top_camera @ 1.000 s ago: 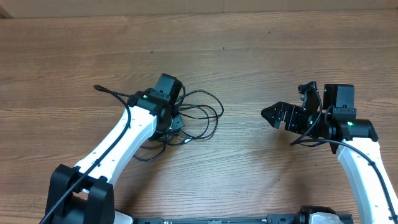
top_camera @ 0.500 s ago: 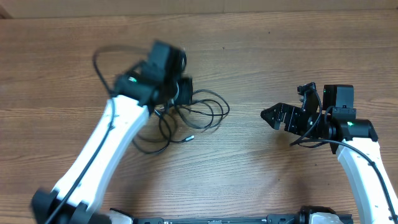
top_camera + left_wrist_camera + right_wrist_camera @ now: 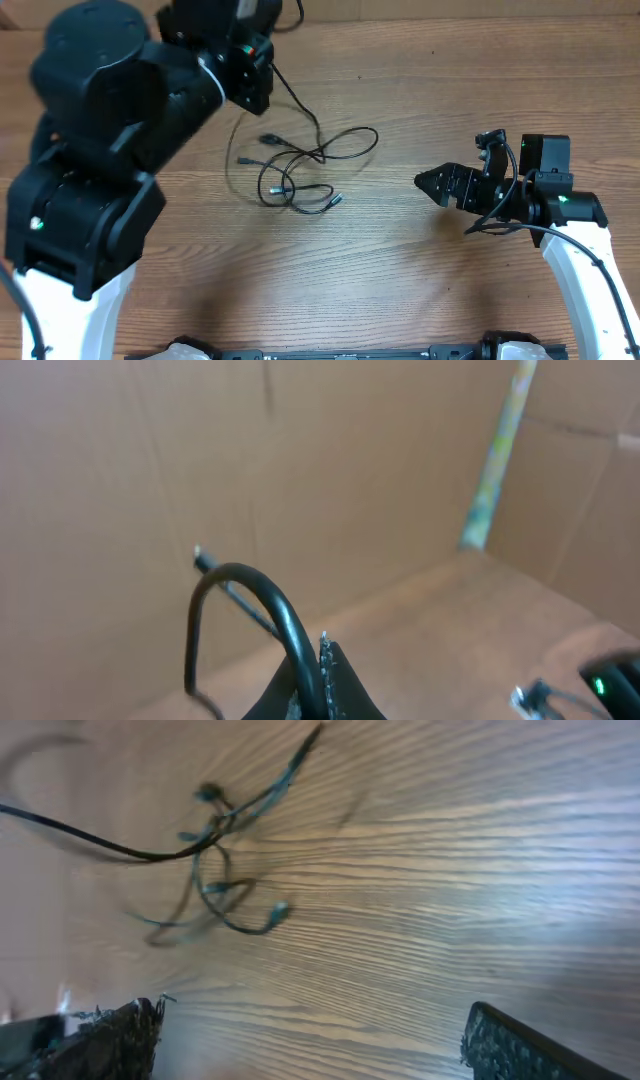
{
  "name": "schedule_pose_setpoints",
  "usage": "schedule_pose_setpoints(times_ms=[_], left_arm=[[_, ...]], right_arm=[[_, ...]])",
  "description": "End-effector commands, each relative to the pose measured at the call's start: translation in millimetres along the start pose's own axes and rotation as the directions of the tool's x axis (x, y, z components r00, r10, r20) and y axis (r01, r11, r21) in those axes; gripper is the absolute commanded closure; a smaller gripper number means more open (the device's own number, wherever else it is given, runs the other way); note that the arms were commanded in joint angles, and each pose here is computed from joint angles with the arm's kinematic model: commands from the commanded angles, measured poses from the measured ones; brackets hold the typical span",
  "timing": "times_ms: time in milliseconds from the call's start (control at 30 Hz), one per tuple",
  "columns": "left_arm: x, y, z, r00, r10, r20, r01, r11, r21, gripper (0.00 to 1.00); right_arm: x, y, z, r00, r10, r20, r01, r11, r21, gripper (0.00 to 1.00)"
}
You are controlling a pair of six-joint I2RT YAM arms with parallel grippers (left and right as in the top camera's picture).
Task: Untangle cables
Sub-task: 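Lift the left gripper up and away from the loosened cable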
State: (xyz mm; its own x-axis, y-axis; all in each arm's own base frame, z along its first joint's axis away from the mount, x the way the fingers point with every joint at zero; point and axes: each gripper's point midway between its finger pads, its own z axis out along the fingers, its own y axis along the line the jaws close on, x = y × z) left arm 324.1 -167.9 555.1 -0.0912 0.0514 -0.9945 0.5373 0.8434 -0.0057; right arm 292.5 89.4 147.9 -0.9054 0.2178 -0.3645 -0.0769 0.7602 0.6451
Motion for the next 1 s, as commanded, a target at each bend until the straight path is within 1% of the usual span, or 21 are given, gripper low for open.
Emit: schedule_pose_setpoints(times_ms=[0, 100, 233, 300, 367, 433, 500, 567, 600, 667, 767, 800, 867, 900, 933, 967], left_arm=[[-55, -2, -29, 0.981, 0.076, 0.18, -0.072, 0.997, -0.029, 0.96], [-88, -5, -47, 0.949, 0.096, 0.3, -0.088, 0.995, -0.041, 0.96], [-119, -8, -67, 0.899, 0.127, 0.419, -0.113, 0.992, -0.058, 0.96], [-139, -11, -84, 0.855, 0.14, 0.499, -0.123, 0.99, -0.068, 0.96], [-150, -12, -92, 0.825, 0.147, 0.546, -0.128, 0.989, -0.074, 0.95], [-173, -15, -108, 0.756, 0.16, 0.634, -0.134, 0.987, -0.088, 0.96], [-187, -16, -121, 0.7, 0.17, 0.693, -0.14, 0.985, -0.101, 0.96], [-194, -18, -128, 0.671, 0.175, 0.721, -0.142, 0.984, -0.107, 0.96], [-193, -17, -127, 0.676, 0.174, 0.716, -0.142, 0.984, -0.105, 0.96], [-186, -16, -120, 0.705, 0.17, 0.689, -0.14, 0.985, -0.1, 0.96], [-167, -12, -99, 0.774, 0.16, 0.612, -0.133, 0.987, -0.09, 0.96], [-159, -11, -89, 0.799, 0.154, 0.582, -0.13, 0.988, -0.084, 0.96], [-151, -10, -77, 0.823, 0.148, 0.548, -0.128, 0.989, -0.074, 0.96], [-145, -10, -70, 0.838, 0.14, 0.527, -0.127, 0.99, -0.06, 0.96], [-140, -10, -64, 0.852, 0.123, 0.509, -0.116, 0.992, -0.046, 0.96], [-136, -12, -59, 0.863, 0.095, 0.497, -0.098, 0.995, -0.019, 0.96]], right_arm=[[-11, 25, -8, 0.998, -0.049, 0.032, 0.052, 0.993, -0.103, 0.05], [-12, 28, -10, 0.997, -0.058, 0.041, 0.063, 0.992, -0.112, 0.05], [-15, 32, -13, 0.995, -0.074, 0.059, 0.081, 0.989, -0.121, 0.05], [-17, 37, -14, 0.994, -0.086, 0.068, 0.095, 0.984, -0.149, 0.05], [-19, 40, -15, 0.993, -0.092, 0.076, 0.103, 0.982, -0.16, 0.05], [-23, 53, -18, 0.988, -0.122, 0.096, 0.141, 0.964, -0.227, 0.05], [-26, 62, -20, 0.983, -0.146, 0.114, 0.172, 0.947, -0.272, 0.05], [-27, 63, -21, 0.981, -0.151, 0.12, 0.179, 0.945, -0.274, 0.05], [-27, 63, -21, 0.981, -0.151, 0.12, 0.179, 0.945, -0.274, 0.05], [-27, 63, -21, 0.981, -0.152, 0.121, 0.18, 0.945, -0.274, 0.05], [-28, 63, -21, 0.98, -0.154, 0.124, 0.182, 0.945, -0.271, 0.05], [-30, 66, -22, 0.977, -0.166, 0.135, 0.199, 0.938, -0.284, 0.05], [-33, 82, -28, 0.963, -0.211, 0.166, 0.258, 0.898, -0.355, 0.04], [-34, 106, -40, 0.928, -0.296, 0.227, 0.37, 0.808, -0.458, 0.04], [-36, 119, -49, 0.899, -0.343, 0.272, 0.437, 0.745, -0.504, 0.04], [-38, 134, -60, 0.85, -0.405, 0.336, 0.526, 0.659, -0.538, 0.04]])
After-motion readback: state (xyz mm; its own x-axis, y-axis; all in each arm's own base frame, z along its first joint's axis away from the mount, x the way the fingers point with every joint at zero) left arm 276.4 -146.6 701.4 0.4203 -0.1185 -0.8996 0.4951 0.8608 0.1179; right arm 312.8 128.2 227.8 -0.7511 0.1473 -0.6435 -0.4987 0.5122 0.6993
